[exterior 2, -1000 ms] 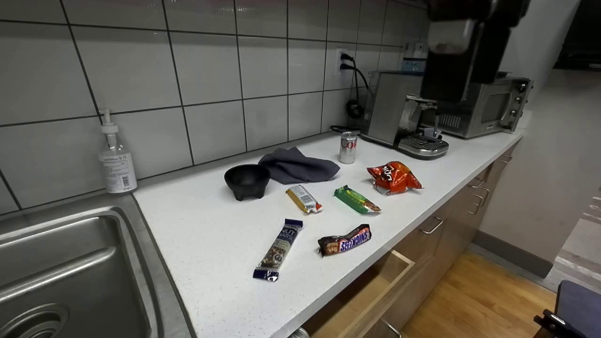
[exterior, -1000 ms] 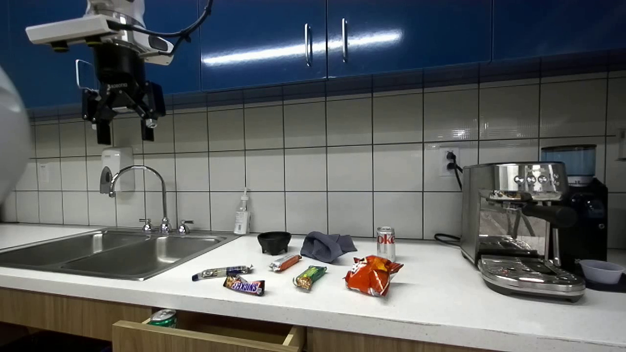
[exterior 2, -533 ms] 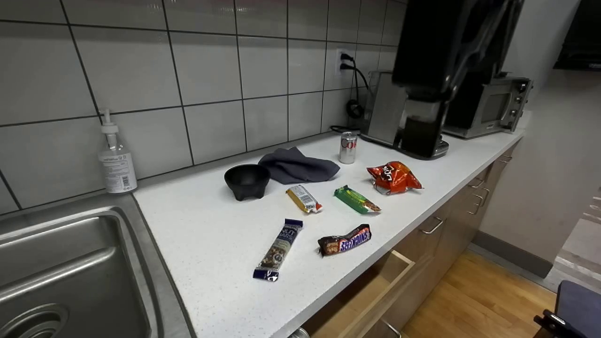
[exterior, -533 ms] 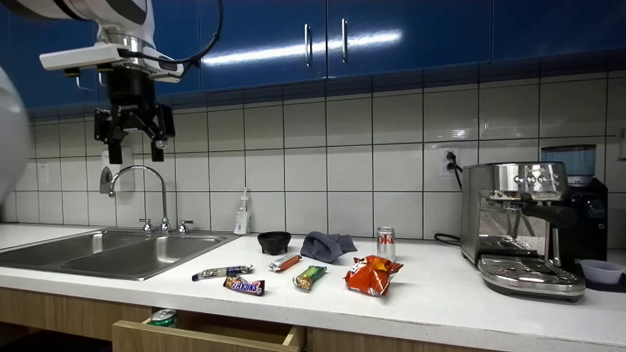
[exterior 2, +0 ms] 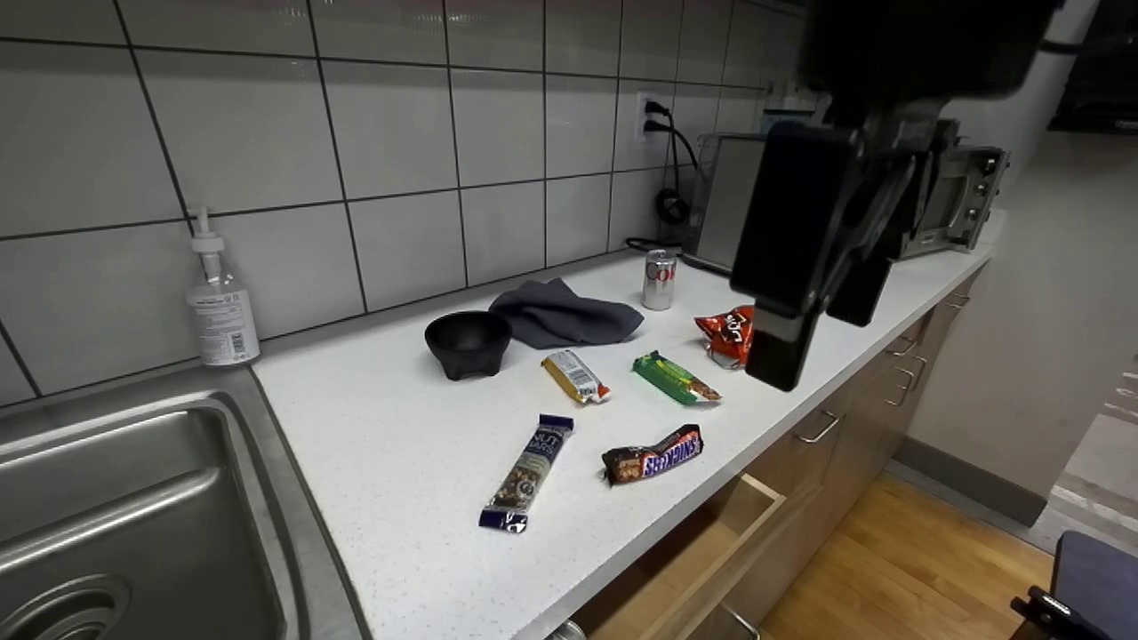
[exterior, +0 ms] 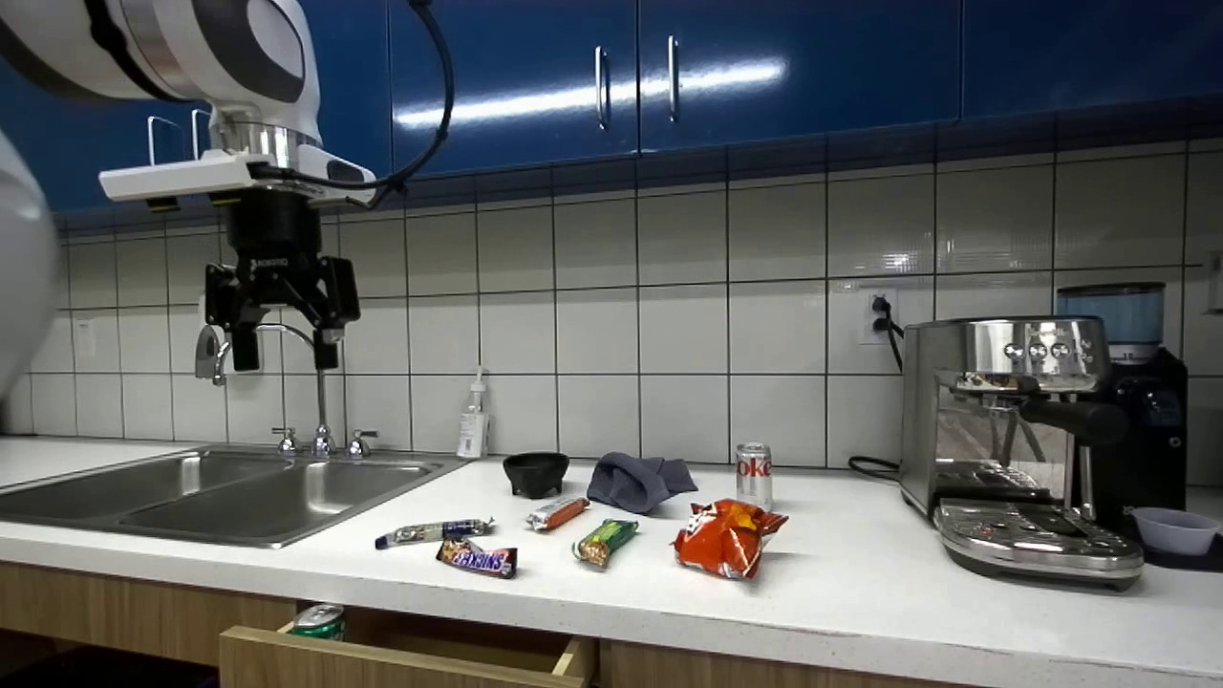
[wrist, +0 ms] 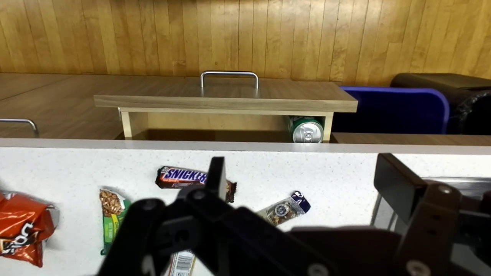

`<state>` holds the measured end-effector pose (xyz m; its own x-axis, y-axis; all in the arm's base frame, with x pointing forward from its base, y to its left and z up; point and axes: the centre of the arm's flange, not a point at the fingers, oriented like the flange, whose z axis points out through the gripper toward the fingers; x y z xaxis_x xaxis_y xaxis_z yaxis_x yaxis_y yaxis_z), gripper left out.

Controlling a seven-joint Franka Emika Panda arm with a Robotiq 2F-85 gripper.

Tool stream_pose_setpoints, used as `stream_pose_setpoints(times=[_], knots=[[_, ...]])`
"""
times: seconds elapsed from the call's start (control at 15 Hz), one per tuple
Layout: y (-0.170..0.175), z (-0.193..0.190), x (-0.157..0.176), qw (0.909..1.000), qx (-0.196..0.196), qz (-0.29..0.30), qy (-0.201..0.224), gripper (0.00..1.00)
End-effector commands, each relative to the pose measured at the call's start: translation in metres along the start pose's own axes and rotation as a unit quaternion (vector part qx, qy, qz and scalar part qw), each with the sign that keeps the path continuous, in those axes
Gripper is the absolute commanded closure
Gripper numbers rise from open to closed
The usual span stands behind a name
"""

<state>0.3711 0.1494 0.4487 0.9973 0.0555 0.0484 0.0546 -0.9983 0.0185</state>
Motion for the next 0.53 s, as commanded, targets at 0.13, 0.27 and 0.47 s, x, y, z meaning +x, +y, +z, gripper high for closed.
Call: stream_pose_setpoints(times=[0.13,0.27,0.47], knots=[[0.007,0.050,-0.007,1.0000,0.007,0.002,0.002,0.00],[0.008,0.067,-0.006,1.0000,-0.002,0.006,0.008,0.00],[0.012,0.086,-0.003,0.9999,-0.002,0.013,0.005,0.00]])
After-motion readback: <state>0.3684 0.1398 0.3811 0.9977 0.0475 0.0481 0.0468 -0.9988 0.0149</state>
